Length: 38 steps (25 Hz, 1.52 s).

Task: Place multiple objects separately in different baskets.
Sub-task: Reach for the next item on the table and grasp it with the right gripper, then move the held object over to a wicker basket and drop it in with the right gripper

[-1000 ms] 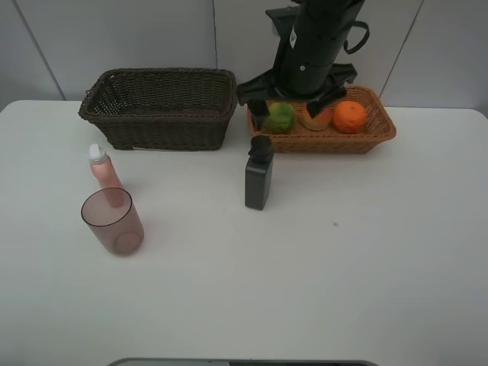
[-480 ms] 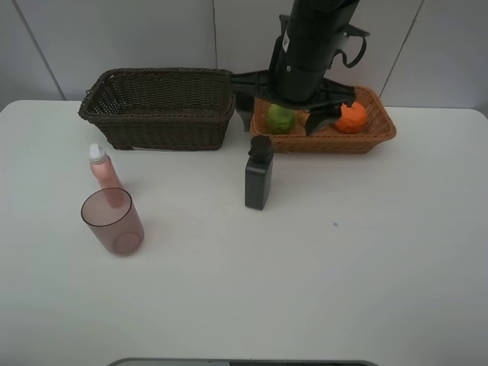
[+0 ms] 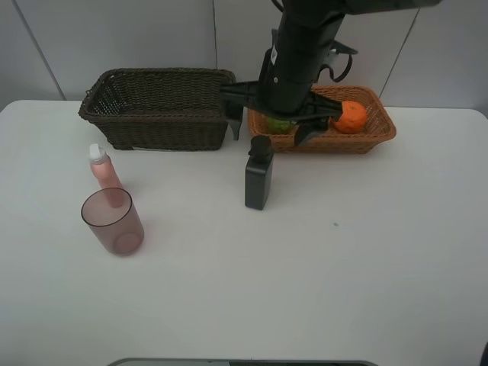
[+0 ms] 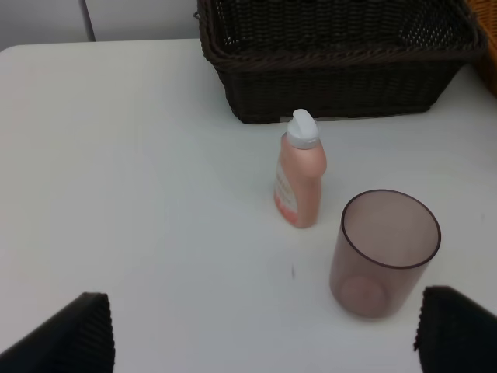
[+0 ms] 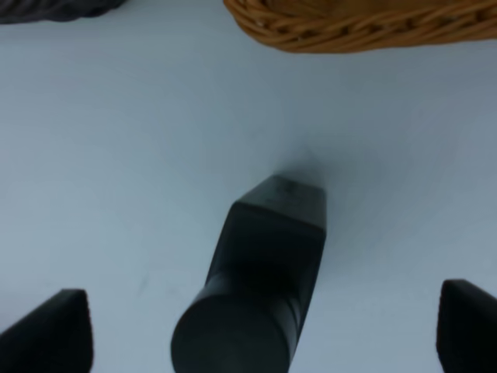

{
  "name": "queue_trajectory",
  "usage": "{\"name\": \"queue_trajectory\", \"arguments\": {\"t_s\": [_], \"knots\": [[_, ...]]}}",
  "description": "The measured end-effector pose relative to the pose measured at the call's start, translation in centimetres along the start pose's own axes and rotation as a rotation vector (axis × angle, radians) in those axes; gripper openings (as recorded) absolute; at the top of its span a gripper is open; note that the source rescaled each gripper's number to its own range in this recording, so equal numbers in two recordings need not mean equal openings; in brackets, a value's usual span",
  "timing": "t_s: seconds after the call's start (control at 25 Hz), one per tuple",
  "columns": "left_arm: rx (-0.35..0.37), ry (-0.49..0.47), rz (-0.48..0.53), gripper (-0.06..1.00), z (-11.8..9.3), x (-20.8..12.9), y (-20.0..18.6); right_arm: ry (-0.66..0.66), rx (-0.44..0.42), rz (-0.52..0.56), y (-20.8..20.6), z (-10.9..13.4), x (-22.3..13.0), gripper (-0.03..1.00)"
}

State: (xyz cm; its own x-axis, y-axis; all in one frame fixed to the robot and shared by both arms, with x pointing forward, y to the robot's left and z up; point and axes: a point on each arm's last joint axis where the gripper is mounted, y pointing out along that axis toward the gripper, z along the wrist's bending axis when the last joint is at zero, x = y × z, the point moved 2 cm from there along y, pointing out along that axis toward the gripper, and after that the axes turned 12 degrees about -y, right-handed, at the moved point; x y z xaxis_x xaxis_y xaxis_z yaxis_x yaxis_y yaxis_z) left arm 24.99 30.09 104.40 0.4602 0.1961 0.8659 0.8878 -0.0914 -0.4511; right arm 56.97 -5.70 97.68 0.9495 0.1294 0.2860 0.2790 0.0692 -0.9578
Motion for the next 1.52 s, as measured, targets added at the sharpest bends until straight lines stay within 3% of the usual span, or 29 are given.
{"name": "queue_trajectory", "arguments": {"t_s": [0.64,0.72,0.8,0.92,0.96,1.52], "knots": [[0.0,0.0,0.0,0.99,0.0,0.0,0.0,-0.033,-0.059,0.083,5.4,0.4,-0.7,0.86],[0.0,0.0,0.0,0.99,0.0,0.0,0.0,-0.034,-0.058,0.08,5.4,0.4,-0.7,0.76],[0.0,0.0,0.0,0.99,0.0,0.0,0.0,-0.034,-0.058,0.08,5.5,0.4,-0.7,0.58],[0.0,0.0,0.0,0.99,0.0,0.0,0.0,-0.034,-0.057,0.08,5.5,0.4,-0.7,0.07],[0.0,0.0,0.0,0.99,0.0,0.0,0.0,-0.034,-0.058,0.08,5.5,0.4,-0.7,0.0],[0.0,0.0,0.0,0.99,0.0,0.0,0.0,-0.034,-0.057,0.08,5.5,0.4,-0.7,0.02]]}}
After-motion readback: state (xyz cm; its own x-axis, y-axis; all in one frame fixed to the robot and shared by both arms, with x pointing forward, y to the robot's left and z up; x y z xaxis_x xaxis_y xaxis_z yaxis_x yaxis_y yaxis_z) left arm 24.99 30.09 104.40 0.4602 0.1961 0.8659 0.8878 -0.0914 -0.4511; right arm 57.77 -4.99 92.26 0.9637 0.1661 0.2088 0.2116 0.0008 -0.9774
